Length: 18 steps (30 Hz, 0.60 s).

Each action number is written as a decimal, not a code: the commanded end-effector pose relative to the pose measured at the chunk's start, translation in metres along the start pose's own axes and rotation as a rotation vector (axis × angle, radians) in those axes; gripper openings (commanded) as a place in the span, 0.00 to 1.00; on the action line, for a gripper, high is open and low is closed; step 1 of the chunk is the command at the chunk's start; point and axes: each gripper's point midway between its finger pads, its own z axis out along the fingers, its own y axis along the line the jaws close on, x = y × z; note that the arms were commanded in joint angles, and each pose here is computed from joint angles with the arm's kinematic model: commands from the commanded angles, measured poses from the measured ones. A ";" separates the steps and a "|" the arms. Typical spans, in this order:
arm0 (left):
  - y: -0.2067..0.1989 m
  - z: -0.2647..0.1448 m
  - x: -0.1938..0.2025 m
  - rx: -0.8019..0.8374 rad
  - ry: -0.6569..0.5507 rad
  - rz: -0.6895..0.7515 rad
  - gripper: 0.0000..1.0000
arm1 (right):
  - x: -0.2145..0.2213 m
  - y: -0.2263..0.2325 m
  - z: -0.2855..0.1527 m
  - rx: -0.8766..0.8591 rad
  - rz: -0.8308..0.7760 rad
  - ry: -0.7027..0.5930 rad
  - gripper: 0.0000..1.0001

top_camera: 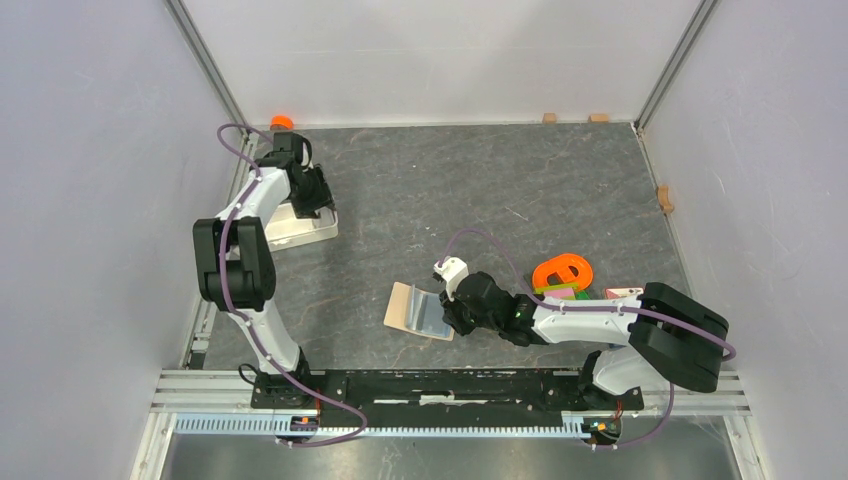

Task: Put the credit cards into the card holder
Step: Pick up the credit card from the storage box.

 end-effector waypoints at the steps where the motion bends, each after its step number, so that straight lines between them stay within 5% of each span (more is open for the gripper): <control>1: -0.025 -0.026 -0.023 0.108 -0.098 0.038 0.56 | -0.020 0.008 0.002 -0.015 0.008 -0.044 0.18; 9: -0.026 -0.027 -0.023 0.115 -0.104 0.041 0.50 | -0.019 0.008 0.003 -0.018 0.008 -0.038 0.18; 18: -0.003 -0.037 -0.030 -0.072 -0.170 0.059 0.51 | -0.019 0.008 0.002 -0.018 0.009 -0.038 0.18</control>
